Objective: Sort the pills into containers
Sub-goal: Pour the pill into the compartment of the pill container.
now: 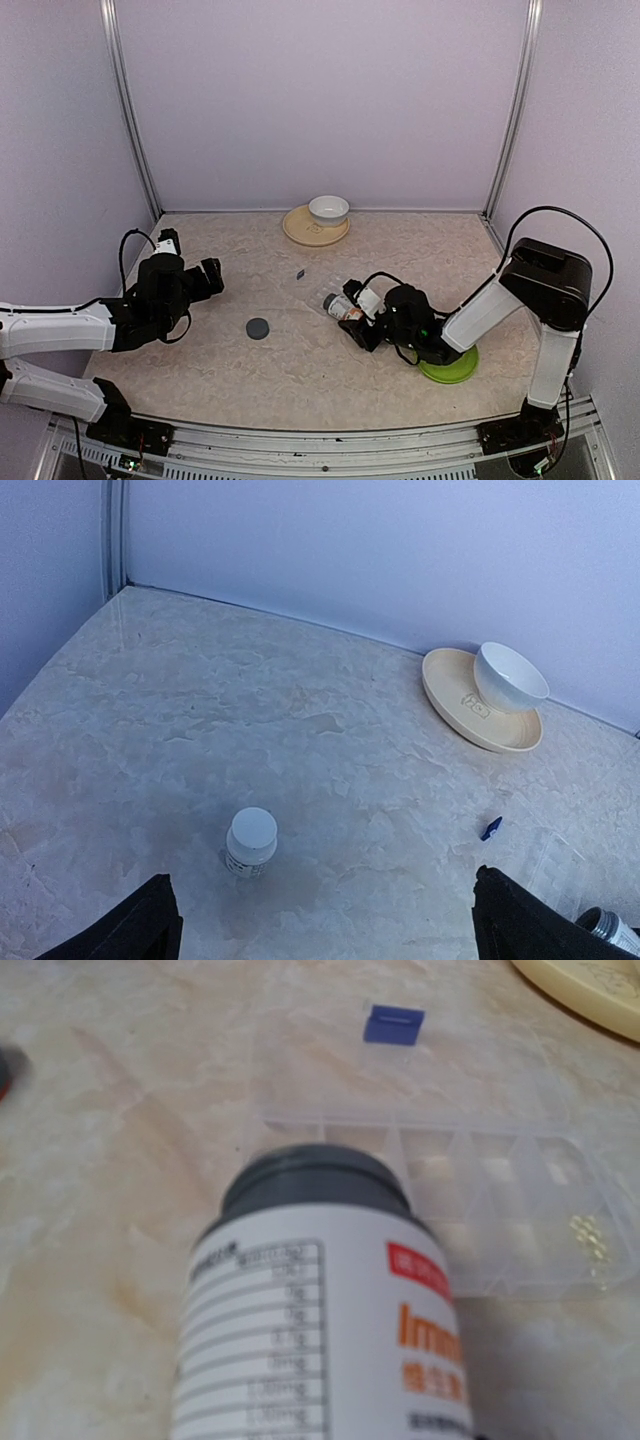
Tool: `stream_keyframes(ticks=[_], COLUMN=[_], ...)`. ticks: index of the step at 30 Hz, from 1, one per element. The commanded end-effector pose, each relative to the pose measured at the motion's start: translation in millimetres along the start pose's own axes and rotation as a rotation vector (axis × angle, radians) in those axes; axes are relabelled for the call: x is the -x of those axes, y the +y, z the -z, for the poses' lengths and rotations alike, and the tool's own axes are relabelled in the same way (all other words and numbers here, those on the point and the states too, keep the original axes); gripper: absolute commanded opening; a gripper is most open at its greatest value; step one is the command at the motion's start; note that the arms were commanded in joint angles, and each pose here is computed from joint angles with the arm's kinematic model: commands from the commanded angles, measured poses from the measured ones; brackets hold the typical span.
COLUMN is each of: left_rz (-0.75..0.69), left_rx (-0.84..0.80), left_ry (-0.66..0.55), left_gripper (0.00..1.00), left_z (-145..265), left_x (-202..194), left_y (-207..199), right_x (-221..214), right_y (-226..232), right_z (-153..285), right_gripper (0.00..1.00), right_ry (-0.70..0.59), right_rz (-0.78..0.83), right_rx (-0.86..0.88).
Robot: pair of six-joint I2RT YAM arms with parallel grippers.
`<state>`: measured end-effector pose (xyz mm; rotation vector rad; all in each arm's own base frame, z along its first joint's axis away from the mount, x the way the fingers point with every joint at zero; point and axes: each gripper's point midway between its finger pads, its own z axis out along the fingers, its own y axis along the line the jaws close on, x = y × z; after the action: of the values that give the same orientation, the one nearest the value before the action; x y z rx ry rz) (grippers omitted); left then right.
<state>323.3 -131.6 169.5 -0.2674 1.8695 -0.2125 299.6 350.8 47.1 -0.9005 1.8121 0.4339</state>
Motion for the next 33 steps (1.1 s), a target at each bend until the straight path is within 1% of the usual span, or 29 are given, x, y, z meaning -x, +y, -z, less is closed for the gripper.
stream_keyframes(ticks=[1, 19, 33], left_rz=[0.012, 0.007, 0.007], left_rx=[-0.008, -0.011, -0.012], left_ry=[-0.004, 0.007, 0.01], left_gripper=[0.99, 0.99, 0.99], left_z=[-0.9, -3.1, -3.5], left_x=[-0.1, -3.4, -4.5], left_y=[-0.4, -1.7, -2.0], right_x=[7.6, 13.4, 12.9], right_y=[1.2, 5.7, 9.0], right_z=[0.6, -1.3, -4.1], right_gripper=[0.07, 0.06, 0.06], right_ry=[0.011, 0.013, 0.051], right_rz=[0.012, 0.055, 0.064], right_rx=[-0.007, -0.012, 0.009])
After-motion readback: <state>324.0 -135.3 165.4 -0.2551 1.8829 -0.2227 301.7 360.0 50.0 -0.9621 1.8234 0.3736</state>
